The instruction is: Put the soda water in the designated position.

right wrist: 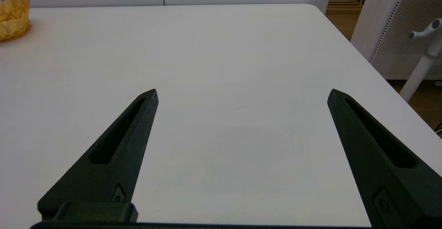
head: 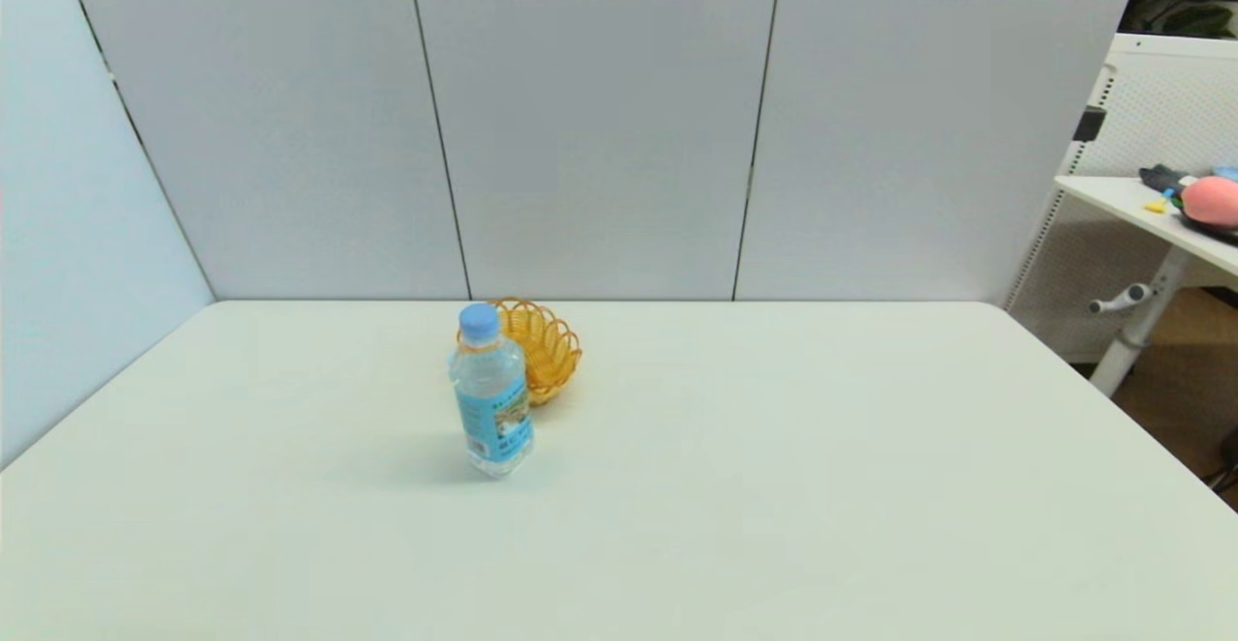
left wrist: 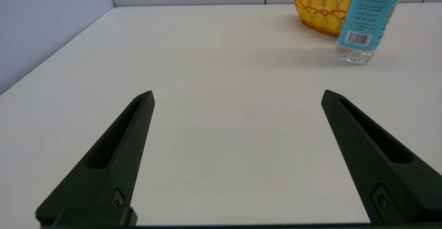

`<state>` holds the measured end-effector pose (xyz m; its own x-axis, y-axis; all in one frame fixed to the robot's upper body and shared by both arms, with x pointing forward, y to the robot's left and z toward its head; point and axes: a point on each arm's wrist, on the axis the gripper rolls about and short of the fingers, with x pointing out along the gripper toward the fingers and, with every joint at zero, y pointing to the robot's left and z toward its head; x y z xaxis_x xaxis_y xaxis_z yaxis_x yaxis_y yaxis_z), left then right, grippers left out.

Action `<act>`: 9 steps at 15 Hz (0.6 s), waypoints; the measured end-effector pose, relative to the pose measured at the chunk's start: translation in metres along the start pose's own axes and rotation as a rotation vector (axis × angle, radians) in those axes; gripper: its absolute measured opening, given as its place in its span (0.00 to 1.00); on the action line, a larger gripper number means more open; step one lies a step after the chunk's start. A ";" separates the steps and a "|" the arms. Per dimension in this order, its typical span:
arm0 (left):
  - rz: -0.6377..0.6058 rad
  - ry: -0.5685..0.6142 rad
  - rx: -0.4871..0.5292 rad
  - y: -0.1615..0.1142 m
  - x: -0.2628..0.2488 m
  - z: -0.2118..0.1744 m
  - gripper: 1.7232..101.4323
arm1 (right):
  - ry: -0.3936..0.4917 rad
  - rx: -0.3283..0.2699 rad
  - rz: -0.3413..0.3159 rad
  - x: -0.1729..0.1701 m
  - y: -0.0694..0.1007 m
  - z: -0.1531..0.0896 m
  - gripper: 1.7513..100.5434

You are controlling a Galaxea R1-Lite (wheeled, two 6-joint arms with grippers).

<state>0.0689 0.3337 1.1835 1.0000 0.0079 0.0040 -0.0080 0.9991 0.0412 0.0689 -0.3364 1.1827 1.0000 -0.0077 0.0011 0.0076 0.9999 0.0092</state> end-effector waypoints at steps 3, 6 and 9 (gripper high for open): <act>0.000 -0.001 -0.016 0.000 0.000 0.000 0.96 | 0.000 0.000 0.000 0.000 0.000 0.000 0.97; 0.007 -0.001 -0.078 0.000 0.000 -0.001 0.96 | 0.000 0.000 -0.001 0.000 0.000 0.000 0.97; 0.012 -0.003 -0.093 0.000 0.000 -0.001 0.96 | 0.000 0.000 0.000 0.000 0.000 0.000 0.97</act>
<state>0.0690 0.3340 1.1830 0.9998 0.0202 0.0070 -0.0198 0.9984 -0.0520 0.0689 -0.3364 1.1828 1.0000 -0.0081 0.0013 0.0081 0.9999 0.0092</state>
